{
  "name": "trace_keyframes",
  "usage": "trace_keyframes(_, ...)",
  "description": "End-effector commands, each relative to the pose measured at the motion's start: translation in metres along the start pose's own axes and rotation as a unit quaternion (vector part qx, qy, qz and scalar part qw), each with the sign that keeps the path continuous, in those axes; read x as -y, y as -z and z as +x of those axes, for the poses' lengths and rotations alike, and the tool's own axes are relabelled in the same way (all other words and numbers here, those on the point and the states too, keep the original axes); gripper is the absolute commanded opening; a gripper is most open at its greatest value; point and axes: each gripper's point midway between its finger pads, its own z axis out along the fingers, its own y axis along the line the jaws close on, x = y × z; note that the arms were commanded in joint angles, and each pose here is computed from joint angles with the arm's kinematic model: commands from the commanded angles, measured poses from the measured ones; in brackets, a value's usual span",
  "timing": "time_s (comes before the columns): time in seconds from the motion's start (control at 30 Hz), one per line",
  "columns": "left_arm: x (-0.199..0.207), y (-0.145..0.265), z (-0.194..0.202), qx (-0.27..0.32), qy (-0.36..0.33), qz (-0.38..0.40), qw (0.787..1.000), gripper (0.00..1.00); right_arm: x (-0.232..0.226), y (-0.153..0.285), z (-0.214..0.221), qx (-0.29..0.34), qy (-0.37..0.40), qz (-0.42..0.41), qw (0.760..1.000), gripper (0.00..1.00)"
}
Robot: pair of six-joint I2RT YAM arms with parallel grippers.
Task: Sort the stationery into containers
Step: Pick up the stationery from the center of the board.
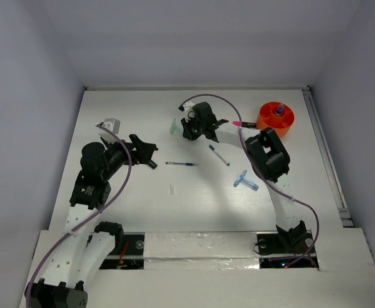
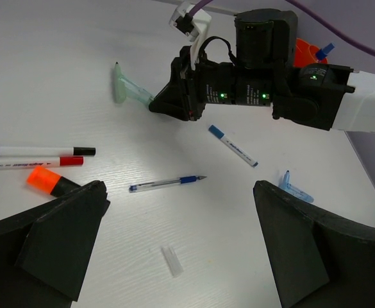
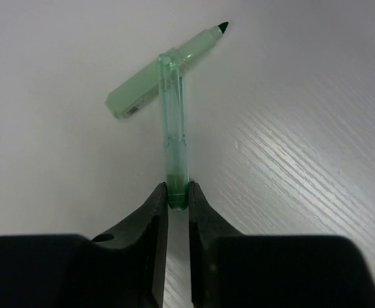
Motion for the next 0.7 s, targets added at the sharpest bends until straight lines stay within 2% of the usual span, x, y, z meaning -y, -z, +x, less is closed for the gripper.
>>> trace_keyframes(0.0,0.009,0.0,-0.023,0.029,-0.011,0.016,0.999,0.99,-0.011,0.008,0.009,-0.006,-0.001,-0.013,1.0,0.13)
trace_keyframes(0.07,0.009,0.0,-0.023,0.028,-0.01,0.015,0.999,0.99,-0.014,0.014,0.006,0.002,-0.004,-0.019,1.0,0.05)
trace_keyframes(0.27,0.005,-0.001,-0.023,0.029,-0.011,0.009,0.999,0.99,-0.025,0.054,-0.032,0.047,-0.005,-0.025,0.999,0.0)
trace_keyframes(0.37,0.006,-0.001,-0.023,0.029,-0.011,0.011,0.999,0.99,-0.028,0.077,-0.043,0.049,-0.012,-0.02,0.999,0.0)
trace_keyframes(0.53,0.008,-0.001,-0.019,0.021,-0.012,0.021,0.999,0.99,-0.038,0.108,-0.043,0.018,-0.035,-0.025,0.999,0.0)
trace_keyframes(0.6,0.01,-0.001,-0.017,0.016,-0.012,0.028,0.999,0.99,-0.048,0.122,-0.049,0.013,-0.064,-0.039,0.997,0.0)
trace_keyframes(0.67,0.01,-0.002,-0.016,0.014,-0.013,0.029,0.999,0.99,-0.058,0.134,-0.041,-0.018,-0.092,-0.053,0.994,0.0)
